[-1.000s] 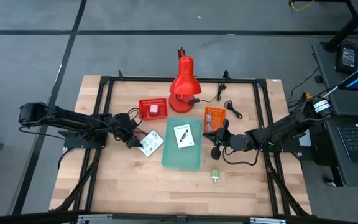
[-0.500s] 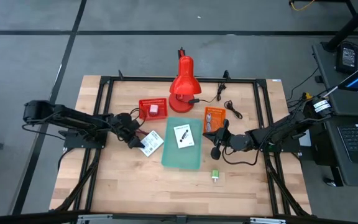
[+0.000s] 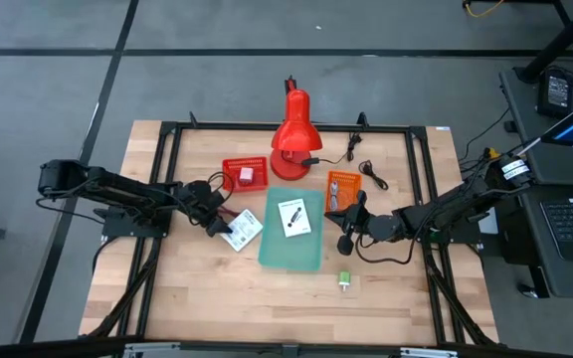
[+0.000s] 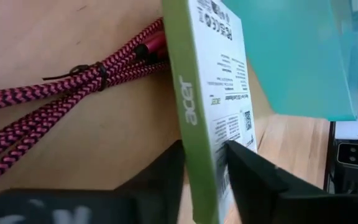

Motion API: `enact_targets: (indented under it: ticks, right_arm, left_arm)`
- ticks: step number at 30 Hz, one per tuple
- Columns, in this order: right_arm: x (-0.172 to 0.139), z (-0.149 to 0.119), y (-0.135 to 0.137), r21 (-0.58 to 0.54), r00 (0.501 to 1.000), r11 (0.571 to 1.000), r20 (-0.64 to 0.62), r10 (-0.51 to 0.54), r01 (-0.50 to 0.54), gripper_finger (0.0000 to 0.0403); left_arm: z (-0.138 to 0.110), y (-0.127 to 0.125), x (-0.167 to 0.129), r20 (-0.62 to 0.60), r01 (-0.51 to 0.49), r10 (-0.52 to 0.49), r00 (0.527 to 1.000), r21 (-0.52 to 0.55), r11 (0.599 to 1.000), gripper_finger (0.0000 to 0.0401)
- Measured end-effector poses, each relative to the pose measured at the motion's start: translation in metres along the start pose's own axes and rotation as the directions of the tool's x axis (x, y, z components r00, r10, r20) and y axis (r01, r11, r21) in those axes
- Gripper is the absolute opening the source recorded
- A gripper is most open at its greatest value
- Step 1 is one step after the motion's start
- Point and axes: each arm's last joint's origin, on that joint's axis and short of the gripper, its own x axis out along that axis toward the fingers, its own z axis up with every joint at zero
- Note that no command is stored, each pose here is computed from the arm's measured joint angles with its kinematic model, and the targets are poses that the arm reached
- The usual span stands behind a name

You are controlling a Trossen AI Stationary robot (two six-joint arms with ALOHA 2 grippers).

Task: Pick and place items into bin
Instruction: Put the white card reader box into the green bin

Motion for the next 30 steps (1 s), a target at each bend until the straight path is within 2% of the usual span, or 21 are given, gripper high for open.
enact_targets:
  ticks: [4,6,22,30]
  right_arm:
    - [0.000,0.000,0.000,0.000,1.000,1.000,0.000,0.000,0.000,0.0000]
    - [0.000,0.000,0.000,0.000,1.000,1.000,0.000,0.000,0.000,0.0000]
    - [0.000,0.000,0.000,0.000,1.000,1.000,-0.004,-0.001,0.001,0.0000]
    - [0.000,0.000,0.000,0.000,1.000,1.000,-0.004,-0.001,0.001,0.0000]
  left_arm:
    - [0.000,0.000,0.000,-0.001,-0.001,0.001,1.000,-0.001,1.000,0.0046]
    - [0.000,0.000,0.000,-0.001,-0.001,0.001,1.000,0.000,1.000,0.0031]
    - [-0.002,-0.007,-0.013,-0.002,0.078,-0.078,0.997,0.016,0.997,0.0031]
    - [0.000,-0.015,-0.022,0.051,0.139,-0.141,0.989,0.044,0.989,0.0031]
